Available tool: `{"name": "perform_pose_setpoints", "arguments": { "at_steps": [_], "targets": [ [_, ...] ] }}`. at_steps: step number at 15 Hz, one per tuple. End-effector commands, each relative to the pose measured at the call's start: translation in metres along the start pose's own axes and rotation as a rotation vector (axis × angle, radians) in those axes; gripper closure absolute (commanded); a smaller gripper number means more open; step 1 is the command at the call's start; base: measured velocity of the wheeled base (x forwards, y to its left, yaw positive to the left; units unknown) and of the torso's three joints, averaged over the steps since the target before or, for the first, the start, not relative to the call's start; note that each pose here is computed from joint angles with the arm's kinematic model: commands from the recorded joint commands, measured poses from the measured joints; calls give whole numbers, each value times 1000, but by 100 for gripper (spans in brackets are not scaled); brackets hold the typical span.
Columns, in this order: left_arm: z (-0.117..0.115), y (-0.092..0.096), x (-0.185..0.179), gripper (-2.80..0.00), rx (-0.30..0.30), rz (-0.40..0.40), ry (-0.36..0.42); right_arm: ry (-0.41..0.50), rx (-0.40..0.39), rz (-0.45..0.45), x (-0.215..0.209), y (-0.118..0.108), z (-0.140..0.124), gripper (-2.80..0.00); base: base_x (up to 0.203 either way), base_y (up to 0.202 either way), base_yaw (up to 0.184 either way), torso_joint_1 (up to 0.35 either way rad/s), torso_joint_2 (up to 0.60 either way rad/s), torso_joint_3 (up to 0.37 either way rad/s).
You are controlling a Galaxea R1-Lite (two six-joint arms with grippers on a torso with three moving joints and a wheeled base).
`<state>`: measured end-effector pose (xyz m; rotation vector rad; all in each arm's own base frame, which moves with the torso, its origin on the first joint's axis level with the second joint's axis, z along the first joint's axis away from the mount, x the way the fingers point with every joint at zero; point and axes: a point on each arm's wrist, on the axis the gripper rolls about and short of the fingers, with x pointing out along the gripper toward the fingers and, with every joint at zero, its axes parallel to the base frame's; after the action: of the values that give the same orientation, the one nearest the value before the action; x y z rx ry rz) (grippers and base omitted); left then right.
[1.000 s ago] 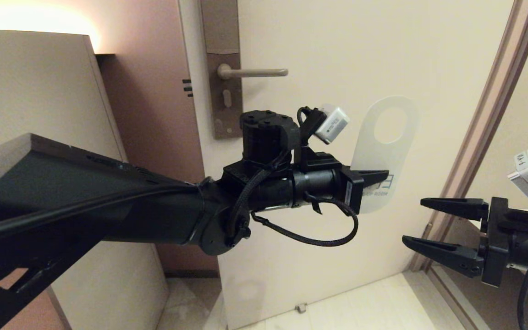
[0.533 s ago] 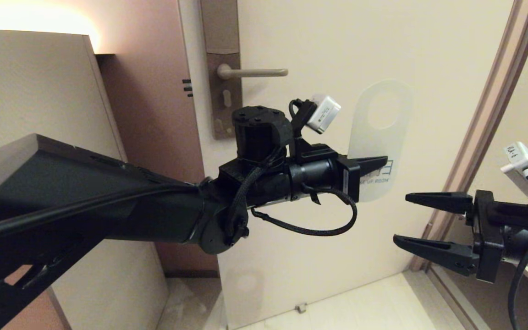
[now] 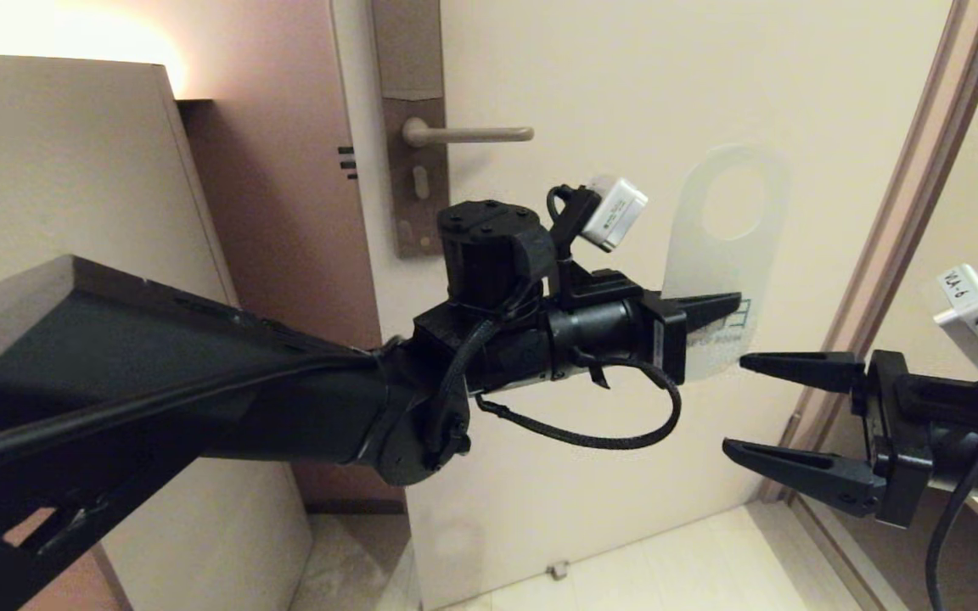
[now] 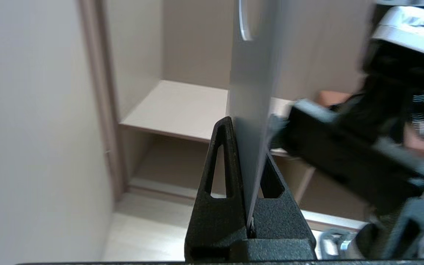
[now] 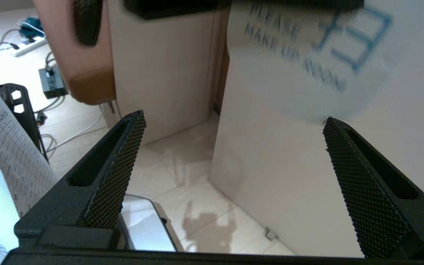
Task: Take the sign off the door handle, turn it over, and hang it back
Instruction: Hand it to the other hand
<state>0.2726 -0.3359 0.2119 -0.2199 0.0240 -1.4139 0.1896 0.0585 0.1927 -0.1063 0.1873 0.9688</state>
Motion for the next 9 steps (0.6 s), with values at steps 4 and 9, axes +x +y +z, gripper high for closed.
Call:
{"name": "perform_pose_setpoints", "arguments": {
  "at_steps": [4,9],
  "targets": [
    [-2,-18,10,0,-59,-56,-23,-13,-5,39,0,1,0,-280,0,0,0,0,0,0],
    [-6,-25,10,0,-128,-79,-45,-7,7,63,-1,3,-6,-280,0,0,0,0,0,0]
  ]
}}
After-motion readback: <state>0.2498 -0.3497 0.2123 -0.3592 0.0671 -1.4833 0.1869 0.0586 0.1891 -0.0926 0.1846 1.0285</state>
